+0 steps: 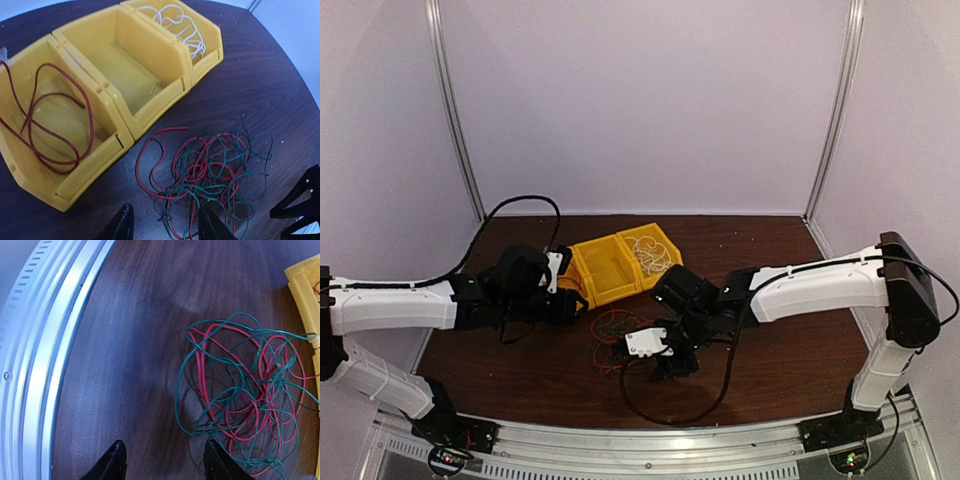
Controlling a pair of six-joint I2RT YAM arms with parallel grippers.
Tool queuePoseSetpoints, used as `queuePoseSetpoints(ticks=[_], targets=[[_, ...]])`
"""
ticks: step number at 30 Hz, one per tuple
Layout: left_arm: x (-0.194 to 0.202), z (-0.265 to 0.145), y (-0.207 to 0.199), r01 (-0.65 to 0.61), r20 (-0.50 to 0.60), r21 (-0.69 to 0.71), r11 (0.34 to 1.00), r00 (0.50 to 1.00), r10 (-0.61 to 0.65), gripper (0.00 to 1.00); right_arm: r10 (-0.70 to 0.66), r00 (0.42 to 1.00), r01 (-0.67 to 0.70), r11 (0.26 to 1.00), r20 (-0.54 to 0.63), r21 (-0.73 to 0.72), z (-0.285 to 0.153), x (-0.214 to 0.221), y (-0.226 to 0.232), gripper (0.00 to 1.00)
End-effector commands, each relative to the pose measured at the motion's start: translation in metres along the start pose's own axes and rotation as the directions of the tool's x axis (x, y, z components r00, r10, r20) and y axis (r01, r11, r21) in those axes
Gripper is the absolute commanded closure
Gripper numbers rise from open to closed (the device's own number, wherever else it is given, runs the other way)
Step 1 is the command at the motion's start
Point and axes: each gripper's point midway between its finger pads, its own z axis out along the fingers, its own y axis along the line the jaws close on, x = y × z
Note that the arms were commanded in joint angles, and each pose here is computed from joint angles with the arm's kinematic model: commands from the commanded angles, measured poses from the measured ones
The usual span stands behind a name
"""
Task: Untangle the cables
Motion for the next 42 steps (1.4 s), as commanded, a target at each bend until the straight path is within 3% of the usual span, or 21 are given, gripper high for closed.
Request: queuePoseSetpoints(ticks=[1,12,14,17,20,25,28,36,42], targets=[[0.006,-0.006,-0.013,0.038,0.023,0.097,0.995,0.999,-0.04,0.55,0.006,0.999,-0.005,1.0,-0.05,0.021,0.014,-0.002,-0.002,0.46],[0.008,-0.006,-0.012,0.043,0.037,0.105,0.994,0.998,-0.047,0.55,0.112,0.991,-0.105,0.99,-0.07,0.094,0.036,-0.003,-0.026,0.48],[0.009,-0.005,-0.011,0.045,0.034,0.095,0.994,0.998,-0.048,0.55,0.132,0.987,-0.122,0.987,-0.089,0.104,0.042,0.001,-0.03,0.57],[0.012,-0.002,-0.011,0.05,0.026,0.098,0.994,0.998,-0.053,0.55,0.143,0.985,-0.133,0.986,-0.092,0.104,0.043,0.001,-0.03,0.82],[0.016,0.0,-0.011,0.049,0.014,0.104,0.993,0.999,-0.05,0.55,0.143,0.987,-0.134,0.983,-0.068,0.127,0.03,-0.006,-0.034,1.0],[0.003,-0.005,-0.035,-0.013,0.076,0.211,0.977,0.997,-0.003,0.55,0.106,0.994,-0.11,0.99,0.039,0.091,-0.034,-0.053,-0.029,1.0],[-0.004,-0.018,-0.071,-0.143,0.154,0.339,0.93,0.983,0.095,0.55,0.082,0.984,-0.101,0.987,0.156,0.121,-0.092,-0.092,-0.036,1.0],[-0.031,-0.068,-0.134,-0.453,0.467,0.399,0.797,0.849,0.249,0.53,-0.002,0.933,-0.126,0.935,0.36,0.33,-0.233,-0.162,-0.082,1.0],[-0.045,-0.068,-0.162,-0.53,0.54,0.367,0.764,0.79,0.289,0.52,-0.077,0.889,-0.134,0.899,0.452,0.417,-0.29,-0.192,-0.088,1.0]])
